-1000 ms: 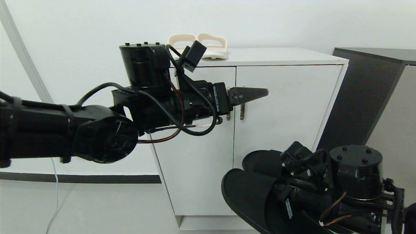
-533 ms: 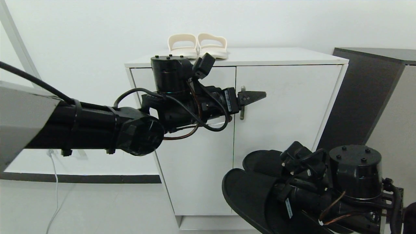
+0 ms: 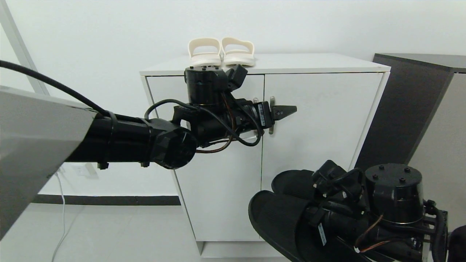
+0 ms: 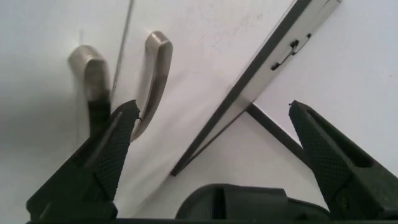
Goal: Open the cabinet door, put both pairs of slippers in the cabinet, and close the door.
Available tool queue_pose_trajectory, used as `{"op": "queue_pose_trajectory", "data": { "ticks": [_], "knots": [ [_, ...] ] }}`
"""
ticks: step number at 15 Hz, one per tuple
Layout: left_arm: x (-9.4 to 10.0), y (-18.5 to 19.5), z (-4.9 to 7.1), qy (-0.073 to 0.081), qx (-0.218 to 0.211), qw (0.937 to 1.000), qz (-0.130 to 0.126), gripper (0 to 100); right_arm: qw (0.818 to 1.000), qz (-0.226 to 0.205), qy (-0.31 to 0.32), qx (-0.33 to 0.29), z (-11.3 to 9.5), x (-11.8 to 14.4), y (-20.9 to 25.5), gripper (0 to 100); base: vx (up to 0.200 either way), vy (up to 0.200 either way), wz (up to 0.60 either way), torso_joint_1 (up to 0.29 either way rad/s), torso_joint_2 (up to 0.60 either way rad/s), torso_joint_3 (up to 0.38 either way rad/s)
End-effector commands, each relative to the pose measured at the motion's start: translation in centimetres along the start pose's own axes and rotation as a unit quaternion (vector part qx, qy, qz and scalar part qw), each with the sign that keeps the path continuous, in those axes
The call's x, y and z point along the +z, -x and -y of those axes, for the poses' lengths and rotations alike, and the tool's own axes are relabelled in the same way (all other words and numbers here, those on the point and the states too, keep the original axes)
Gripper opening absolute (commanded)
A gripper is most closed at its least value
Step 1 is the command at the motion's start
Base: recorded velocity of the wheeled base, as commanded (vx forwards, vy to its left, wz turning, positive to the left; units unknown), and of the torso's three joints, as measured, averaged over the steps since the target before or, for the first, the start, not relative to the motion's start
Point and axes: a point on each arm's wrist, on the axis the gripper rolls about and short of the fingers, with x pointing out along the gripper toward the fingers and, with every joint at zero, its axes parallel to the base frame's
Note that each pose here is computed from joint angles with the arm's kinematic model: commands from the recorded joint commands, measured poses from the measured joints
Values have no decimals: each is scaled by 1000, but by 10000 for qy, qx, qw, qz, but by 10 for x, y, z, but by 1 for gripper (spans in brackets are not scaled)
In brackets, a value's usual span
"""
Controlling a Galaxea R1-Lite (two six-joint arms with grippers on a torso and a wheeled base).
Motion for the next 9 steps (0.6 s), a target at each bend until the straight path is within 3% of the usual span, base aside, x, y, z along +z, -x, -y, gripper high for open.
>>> {"op": "queue_pose_trajectory", "data": {
  "ticks": [1, 6, 7, 9],
  "knots": [
    [-4, -13, -8, -30, 125, 9999, 23, 100, 10000, -10, 3, 4, 0, 0, 0, 0, 0, 0, 0, 0, 0, 0],
    [3, -26, -7, -14, 107, 9999, -38, 100, 10000, -10, 3, 4, 0, 0, 0, 0, 0, 0, 0, 0, 0, 0],
    [3, -26, -7, -14, 100, 9999, -41, 0, 10000, -18, 3, 5, 0, -1, 0, 0, 0, 0, 0, 0, 0, 0],
    [2, -26, -8, -7, 107, 9999, -61, 0, 10000, -18, 3, 5, 0, -1, 0, 0, 0, 0, 0, 0, 0, 0]
  ]
}}
